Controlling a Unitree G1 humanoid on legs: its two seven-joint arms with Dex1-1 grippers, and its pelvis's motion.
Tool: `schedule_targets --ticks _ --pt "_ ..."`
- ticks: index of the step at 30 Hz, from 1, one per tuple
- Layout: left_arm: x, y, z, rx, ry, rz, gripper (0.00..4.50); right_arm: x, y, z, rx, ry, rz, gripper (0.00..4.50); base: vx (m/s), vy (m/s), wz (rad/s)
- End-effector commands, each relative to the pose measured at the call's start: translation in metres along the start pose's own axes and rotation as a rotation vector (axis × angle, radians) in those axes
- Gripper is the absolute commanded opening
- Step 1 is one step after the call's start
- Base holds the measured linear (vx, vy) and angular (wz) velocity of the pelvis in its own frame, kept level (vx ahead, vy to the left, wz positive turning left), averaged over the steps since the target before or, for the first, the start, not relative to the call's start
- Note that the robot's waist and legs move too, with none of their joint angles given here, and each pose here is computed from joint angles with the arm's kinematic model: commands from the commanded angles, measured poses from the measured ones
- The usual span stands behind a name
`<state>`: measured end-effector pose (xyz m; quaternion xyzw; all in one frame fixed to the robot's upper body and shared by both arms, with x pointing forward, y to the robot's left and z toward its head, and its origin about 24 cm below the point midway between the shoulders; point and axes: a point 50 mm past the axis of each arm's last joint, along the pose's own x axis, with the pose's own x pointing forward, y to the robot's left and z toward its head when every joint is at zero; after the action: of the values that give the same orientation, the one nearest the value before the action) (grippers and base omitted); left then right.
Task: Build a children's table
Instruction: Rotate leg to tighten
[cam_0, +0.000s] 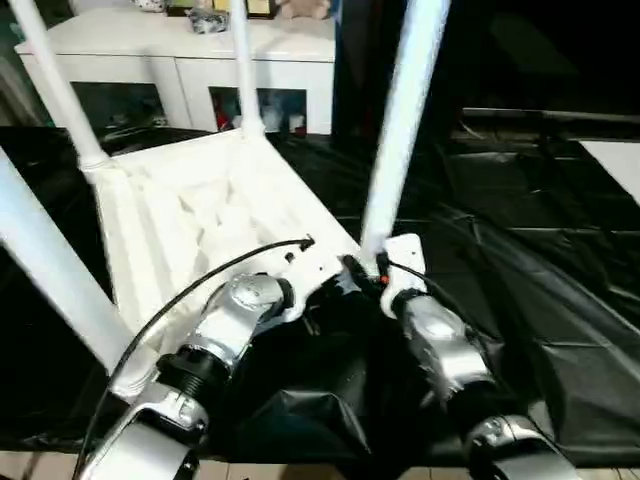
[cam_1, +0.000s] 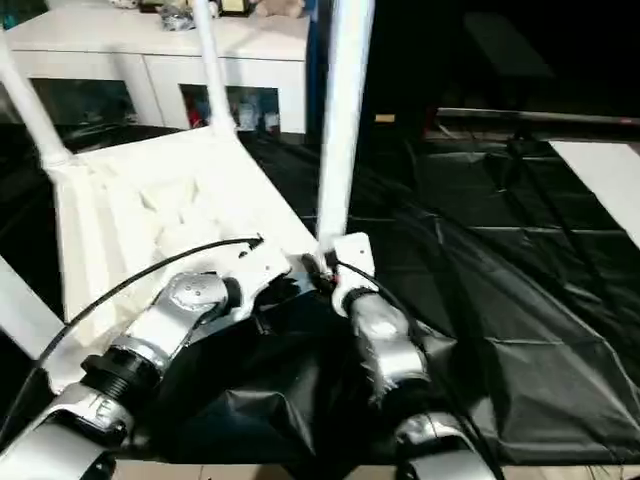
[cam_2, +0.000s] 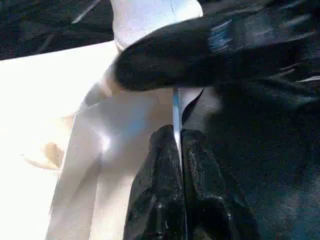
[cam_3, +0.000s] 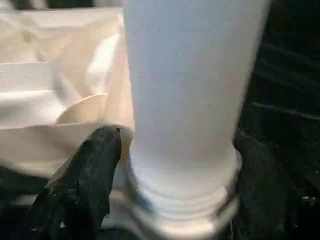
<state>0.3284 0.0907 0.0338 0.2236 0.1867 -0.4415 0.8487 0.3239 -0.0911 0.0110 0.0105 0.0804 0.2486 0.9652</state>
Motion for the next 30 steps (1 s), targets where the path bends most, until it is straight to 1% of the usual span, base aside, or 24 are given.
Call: schedule_targets --ticks 1,2,5,6,8,9,10,12,16,18,23,24,28,30 --pt "-0.002 -0.006 -0.021 -0.04 0.05 0.0 0.0 0.002 0.015 0.011 -0.031 -0.05 0.171 3.84 0.0 0.0 0.0" --pt "-0.005 -0.006 -0.023 -0.038 0.049 -0.023 0.0 -0.002 0.011 0.012 -0.054 -0.04 0.233 3.88 0.0 0.0 0.0" --pt "-0.01 -0.008 -0.026 -0.024 0.036 -0.064 0.0 -0.011 0.003 0.011 -0.123 -0.017 0.321 3.88 0.0 0.0 0.0" --pt "-0.013 -0.008 -0.028 -0.013 0.033 -0.087 0.0 -0.016 -0.001 0.01 -0.144 0.003 0.377 3.88 0.0 0.0 0.0" --pt "-0.015 -0.009 -0.029 -0.013 0.031 -0.103 0.0 -0.019 -0.003 0.009 -0.16 0.013 0.406 3.88 0.0 0.0 0.0" --pt "-0.02 -0.01 -0.031 -0.004 0.024 -0.145 0.0 -0.024 -0.007 0.008 -0.188 0.034 0.453 3.88 0.0 0.0 0.0" --pt "-0.022 -0.011 -0.031 0.006 0.018 -0.165 0.0 -0.026 -0.009 0.008 -0.194 0.043 0.468 3.88 0.0 0.0 0.0" --pt "-0.027 -0.012 -0.033 -0.016 0.015 -0.211 0.0 -0.03 -0.012 0.009 -0.211 0.053 0.503 3.88 0.0 0.0 0.0" --pt "-0.04 -0.018 -0.032 0.001 -0.027 -0.344 0.0 -0.035 -0.013 0.012 -0.203 0.067 0.592 3.88 0.025 -0.002 0.0" --pt "-0.044 -0.019 -0.032 0.004 -0.029 -0.381 0.0 -0.037 -0.011 0.012 -0.208 0.077 0.623 3.88 0.0 0.0 0.0" --pt "-0.048 -0.019 -0.032 0.006 -0.029 -0.396 0.0 -0.039 -0.009 0.011 -0.184 0.08 0.666 3.88 0.0 0.0 0.0" --pt "-0.048 -0.018 -0.032 0.005 -0.024 -0.391 0.0 -0.04 -0.009 0.01 -0.187 0.08 0.671 3.6 0.0 0.0 0.0" --pt "-0.049 -0.018 -0.033 0.004 -0.022 -0.393 0.0 -0.041 -0.008 0.009 -0.179 0.083 0.679 3.48 0.0 0.0 0.0" --pt "-0.051 -0.018 -0.034 0.001 -0.021 -0.395 0.0 -0.042 -0.008 0.009 -0.17 0.083 0.686 3.12 0.0 0.0 0.0"
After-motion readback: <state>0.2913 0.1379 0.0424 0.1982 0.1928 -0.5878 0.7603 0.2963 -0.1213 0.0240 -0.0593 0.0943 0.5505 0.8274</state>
